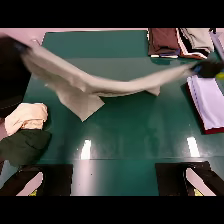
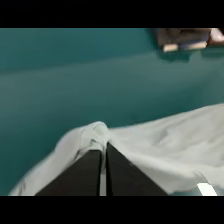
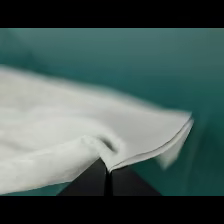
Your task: Fold the shirts.
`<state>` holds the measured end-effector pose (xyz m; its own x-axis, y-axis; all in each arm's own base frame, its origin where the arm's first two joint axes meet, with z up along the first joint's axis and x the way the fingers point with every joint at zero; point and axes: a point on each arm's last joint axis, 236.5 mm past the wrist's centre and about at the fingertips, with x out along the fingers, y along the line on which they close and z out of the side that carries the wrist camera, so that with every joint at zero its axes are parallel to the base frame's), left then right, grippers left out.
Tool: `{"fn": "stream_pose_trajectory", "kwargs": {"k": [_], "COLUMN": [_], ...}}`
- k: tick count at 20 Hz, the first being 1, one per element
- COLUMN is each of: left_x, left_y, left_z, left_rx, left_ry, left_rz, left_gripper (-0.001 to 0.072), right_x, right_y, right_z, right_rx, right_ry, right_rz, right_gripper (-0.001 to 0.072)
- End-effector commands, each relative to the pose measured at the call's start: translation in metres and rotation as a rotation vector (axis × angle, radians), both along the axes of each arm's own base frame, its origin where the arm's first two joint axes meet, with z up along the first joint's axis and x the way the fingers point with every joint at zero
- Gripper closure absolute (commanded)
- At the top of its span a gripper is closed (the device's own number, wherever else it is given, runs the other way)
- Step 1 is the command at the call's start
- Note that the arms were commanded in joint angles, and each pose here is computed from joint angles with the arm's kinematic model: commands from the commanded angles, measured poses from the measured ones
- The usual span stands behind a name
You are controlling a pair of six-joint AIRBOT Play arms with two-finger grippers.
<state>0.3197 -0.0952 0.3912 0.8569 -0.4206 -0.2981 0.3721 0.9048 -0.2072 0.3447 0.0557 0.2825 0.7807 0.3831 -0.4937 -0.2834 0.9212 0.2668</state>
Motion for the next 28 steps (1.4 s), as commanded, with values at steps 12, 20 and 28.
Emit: {"fn": "stream_pose_trajectory", "kwargs": {"k": [12, 20, 28], "left_x": [-0.030, 0.136, 0.201], "left_y": [0.006, -0.001, 0.004], "left_z": [0.103, -0.263, -0.358], "left_rx": [-0.031, -0.031, -0.070], "left_ry": [-0.232, 0.714, 0.767], "left_rz": [0.044, -0.025, 0.013], "left_gripper": [0.0684, 0.0683, 0.0683], "right_x": [-0.021, 0.080, 0.147], "right_y": [-0.057, -0.064, -0.052], "right_z": [0.095, -0.181, -0.261], "right_rx": [-0.240, -0.147, -0.051], "right_ry": [-0.016, 0.653, 0.638], "right_rz": [-0.181, -0.082, -0.106], "right_gripper": [0.0693, 0.0693, 0.0692]}}
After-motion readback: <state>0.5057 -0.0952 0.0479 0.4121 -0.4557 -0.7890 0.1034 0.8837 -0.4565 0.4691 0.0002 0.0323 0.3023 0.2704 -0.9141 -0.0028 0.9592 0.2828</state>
